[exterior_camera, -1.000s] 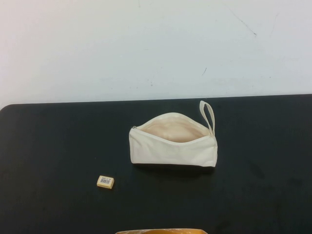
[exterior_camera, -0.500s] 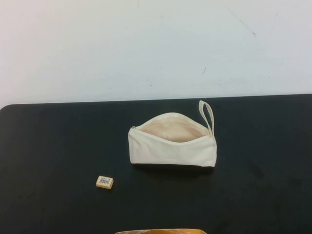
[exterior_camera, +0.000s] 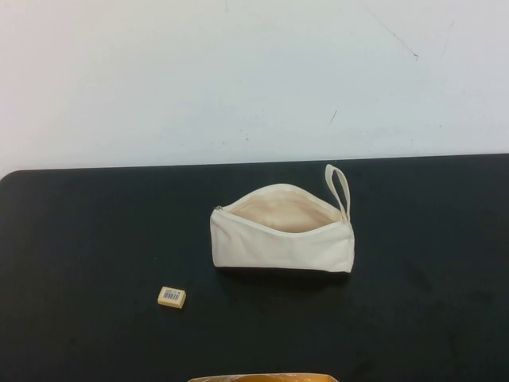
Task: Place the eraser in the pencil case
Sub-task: Pick up the eraser from the table
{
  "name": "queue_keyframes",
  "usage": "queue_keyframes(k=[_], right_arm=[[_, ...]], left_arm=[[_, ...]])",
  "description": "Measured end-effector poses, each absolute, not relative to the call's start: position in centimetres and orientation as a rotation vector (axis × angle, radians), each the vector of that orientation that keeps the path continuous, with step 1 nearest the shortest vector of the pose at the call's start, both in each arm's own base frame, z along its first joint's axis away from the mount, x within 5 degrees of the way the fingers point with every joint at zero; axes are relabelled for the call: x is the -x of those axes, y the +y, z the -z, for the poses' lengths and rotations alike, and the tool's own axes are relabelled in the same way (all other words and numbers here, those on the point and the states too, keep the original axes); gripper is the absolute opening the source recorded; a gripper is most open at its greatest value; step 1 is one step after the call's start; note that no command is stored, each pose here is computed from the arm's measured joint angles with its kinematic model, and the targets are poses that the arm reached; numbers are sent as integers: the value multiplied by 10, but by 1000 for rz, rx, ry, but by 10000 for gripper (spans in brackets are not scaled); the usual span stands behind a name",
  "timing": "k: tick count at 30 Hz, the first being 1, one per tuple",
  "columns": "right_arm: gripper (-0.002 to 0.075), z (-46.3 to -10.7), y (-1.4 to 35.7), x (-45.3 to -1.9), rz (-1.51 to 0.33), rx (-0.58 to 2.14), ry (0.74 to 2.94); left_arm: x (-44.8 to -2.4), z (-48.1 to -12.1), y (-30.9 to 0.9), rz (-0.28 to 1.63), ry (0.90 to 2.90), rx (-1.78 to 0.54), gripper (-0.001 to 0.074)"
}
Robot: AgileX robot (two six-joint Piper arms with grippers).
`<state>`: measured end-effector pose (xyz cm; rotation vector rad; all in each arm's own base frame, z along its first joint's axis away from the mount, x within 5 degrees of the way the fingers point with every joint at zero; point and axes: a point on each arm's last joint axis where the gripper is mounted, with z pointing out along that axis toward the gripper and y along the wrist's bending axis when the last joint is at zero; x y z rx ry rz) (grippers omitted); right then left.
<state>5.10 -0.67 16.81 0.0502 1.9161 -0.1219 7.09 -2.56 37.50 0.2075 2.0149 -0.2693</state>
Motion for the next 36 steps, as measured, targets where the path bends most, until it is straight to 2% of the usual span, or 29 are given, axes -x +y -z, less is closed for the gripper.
queue_keyframes(k=[5,11,22,25,31,33,36], right_arm=[[-1,-168,-7,-51,122,-50,1916],[-1,-168,-7,-51,122,-50,1916],[-1,-168,-7,-51,122,-50,1916],[0,-168,-7,-51,122,-50,1916],[0,-168,-7,-51,122,-50,1916],[-1,-168,-7,-51,122,-50,1916],[-1,-168,-7,-51,122,-50,1916]], left_arm=[[-116,-384,-28,195,2201,-371,-2],[-188,-356,-50,148,2476,-577,-2],[-271,-322,-86,171,2648,-697,8],[-290,-308,-92,176,2709,-710,80],[-320,-272,-104,239,2810,-701,385],[-328,-259,-107,241,2823,-702,430],[-342,-236,-110,214,2842,-715,456]])
